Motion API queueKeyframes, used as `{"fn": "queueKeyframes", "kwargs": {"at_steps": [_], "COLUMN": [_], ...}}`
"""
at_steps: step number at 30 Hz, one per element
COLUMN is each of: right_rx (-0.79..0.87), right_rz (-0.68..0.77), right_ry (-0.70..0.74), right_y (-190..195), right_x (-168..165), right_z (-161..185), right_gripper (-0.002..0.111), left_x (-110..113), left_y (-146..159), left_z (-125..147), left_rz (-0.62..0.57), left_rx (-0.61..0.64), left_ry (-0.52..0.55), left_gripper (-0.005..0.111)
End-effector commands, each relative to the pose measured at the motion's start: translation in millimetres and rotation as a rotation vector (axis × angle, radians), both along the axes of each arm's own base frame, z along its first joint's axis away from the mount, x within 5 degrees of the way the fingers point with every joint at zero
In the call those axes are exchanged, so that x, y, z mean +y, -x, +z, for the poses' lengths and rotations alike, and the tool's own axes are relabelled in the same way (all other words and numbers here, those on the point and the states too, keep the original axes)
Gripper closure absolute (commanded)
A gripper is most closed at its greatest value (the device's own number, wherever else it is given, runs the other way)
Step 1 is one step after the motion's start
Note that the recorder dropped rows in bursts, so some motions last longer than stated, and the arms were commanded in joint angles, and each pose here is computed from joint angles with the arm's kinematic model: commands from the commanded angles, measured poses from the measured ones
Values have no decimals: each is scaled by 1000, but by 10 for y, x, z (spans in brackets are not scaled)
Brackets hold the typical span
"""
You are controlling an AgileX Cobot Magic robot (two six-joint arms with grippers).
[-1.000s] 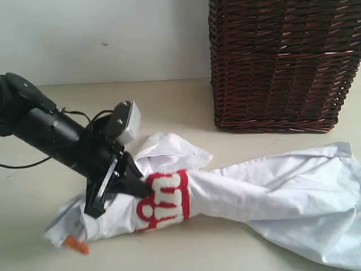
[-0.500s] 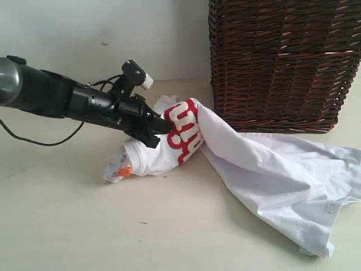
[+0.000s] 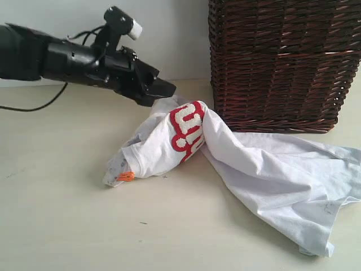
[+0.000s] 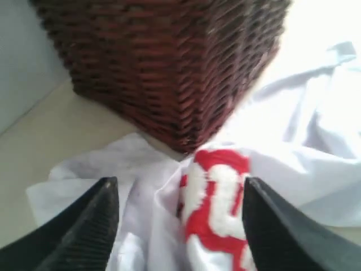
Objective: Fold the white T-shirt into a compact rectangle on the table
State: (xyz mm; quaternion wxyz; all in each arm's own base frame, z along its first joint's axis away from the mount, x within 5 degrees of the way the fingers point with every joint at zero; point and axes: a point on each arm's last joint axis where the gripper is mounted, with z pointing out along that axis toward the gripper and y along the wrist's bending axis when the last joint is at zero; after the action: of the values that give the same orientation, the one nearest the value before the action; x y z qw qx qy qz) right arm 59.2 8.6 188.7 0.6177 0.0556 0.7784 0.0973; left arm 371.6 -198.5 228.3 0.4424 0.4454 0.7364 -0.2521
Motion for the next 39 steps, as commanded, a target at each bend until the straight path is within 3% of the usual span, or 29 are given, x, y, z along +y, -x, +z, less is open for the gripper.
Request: {"fn": "queueKeyframes", "kwargs": {"at_steps": [1,3,5,8,11,20,24,27,30,34,39], "right_rx": [8,8,8,8,8,10,11,13,13,13,13], "right_rz": [1,1,1,1,1,2,3,4,4,4,4], "right_ry": [-1,-1,-1,-1,-1,-1,-1,-1,-1,-1,-1], "right_y": [-2,-2,-2,-2,-2,-1,-1,0,0,0,0], "right_x": [1,1,1,1,1,2,3,3,3,3,3], "right_z": [-18,-18,-18,-18,-18,-20,-21,-23,-23,-23,-23], "right_gripper": [85,85,85,85,85,85,85,85,85,85,85], "left_x": [54,100,190,350,418,401,352,289,281,353,457], "left_y": [489,658,758,837,878,763,676,641,634,591,549], "left_z": [-1,-232,-513,-837,-949,-913,-945,-1017,-1056,-1038,-783], "left_rz": [-273,-318,-257,-138,-83,85,105,107,131,187,239], "left_rx": [215,317,359,340,329,325,266,300,332,313,295], "left_ry": [-90,-121,-181,-291,-327,-223,-151,-67,-42,-78,-2], "left_gripper": [48,48,48,48,48,48,48,48,64,107,107]}}
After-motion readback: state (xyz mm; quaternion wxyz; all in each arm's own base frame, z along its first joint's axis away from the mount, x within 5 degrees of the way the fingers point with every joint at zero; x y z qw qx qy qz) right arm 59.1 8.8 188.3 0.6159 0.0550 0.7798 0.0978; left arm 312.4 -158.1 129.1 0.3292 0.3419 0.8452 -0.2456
